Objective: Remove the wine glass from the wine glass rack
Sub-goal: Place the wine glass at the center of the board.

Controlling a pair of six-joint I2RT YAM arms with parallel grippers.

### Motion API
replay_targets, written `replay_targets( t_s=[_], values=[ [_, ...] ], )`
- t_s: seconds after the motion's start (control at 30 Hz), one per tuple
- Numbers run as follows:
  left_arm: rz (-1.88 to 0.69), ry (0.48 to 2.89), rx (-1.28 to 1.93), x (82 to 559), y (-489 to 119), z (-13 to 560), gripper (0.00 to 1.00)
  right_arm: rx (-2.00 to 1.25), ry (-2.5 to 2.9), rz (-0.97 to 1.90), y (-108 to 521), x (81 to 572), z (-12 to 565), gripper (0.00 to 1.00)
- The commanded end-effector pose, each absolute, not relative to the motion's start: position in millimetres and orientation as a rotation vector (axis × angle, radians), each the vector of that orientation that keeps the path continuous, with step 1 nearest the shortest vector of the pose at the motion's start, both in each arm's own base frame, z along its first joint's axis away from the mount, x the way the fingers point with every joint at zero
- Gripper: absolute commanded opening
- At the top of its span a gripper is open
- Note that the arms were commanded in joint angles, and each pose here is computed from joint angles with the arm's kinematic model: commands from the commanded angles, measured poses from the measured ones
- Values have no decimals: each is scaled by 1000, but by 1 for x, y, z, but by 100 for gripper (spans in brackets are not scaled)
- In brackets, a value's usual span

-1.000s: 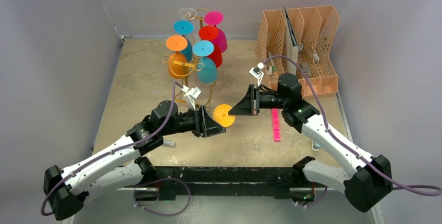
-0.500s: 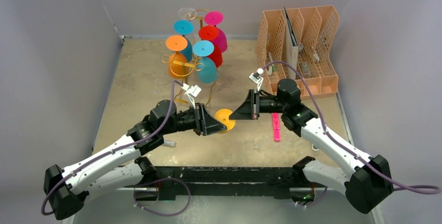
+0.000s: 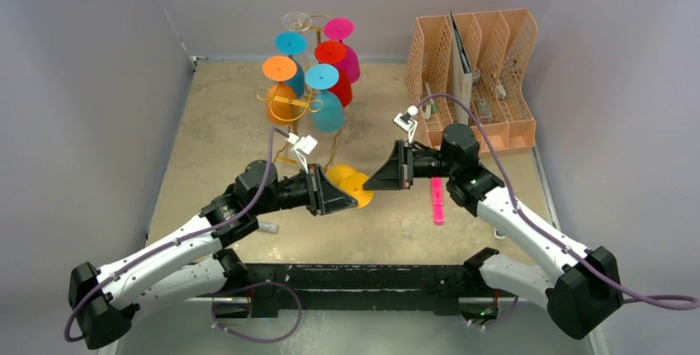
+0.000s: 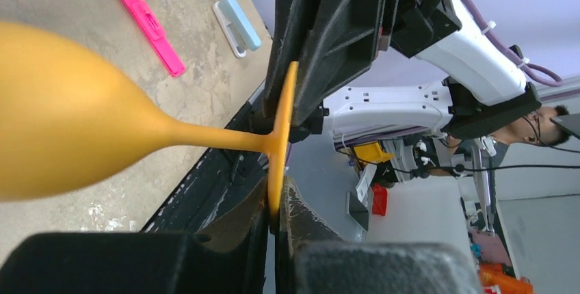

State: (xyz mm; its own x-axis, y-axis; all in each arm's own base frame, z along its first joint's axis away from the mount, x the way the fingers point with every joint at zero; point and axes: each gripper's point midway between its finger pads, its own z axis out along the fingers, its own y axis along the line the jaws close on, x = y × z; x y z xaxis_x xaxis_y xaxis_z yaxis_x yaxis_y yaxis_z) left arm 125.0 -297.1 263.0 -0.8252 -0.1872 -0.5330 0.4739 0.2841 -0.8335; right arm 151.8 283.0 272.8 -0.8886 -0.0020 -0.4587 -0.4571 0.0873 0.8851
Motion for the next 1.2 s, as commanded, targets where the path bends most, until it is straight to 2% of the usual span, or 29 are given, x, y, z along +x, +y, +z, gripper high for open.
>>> replay_targets(
  t_s=[0.0, 0.2, 0.27, 0.43, 0.63, 0.77, 0.97, 1.17],
  values=[
    [-1661, 1934, 299, 116, -302, 275, 0, -618, 2004, 1918, 276, 125, 307, 24],
    [-1510, 2054, 447, 115, -303, 262, 0, -625, 2096, 1667, 256, 119, 313, 77],
    [-1472, 2087, 503, 112, -303, 256, 0, -652, 2087, 1600, 252, 119, 323, 85],
    [-1452, 2020, 643, 102, -297, 255, 0, -624, 2086, 1453, 246, 133, 344, 91],
    [-1397, 1922, 851, 88, -285, 246, 0, -409, 2259, 1215, 231, 171, 319, 96],
    [-1330, 1865, 1033, 79, -276, 234, 0, -325, 2260, 1358, 236, 180, 329, 96],
    [-1378, 1586, 1336, 51, -270, 239, 0, -273, 2208, 1639, 239, 195, 340, 97],
    [-1346, 1244, 1510, 32, -260, 263, 0, -286, 2305, 1635, 236, 194, 317, 99]
  ],
)
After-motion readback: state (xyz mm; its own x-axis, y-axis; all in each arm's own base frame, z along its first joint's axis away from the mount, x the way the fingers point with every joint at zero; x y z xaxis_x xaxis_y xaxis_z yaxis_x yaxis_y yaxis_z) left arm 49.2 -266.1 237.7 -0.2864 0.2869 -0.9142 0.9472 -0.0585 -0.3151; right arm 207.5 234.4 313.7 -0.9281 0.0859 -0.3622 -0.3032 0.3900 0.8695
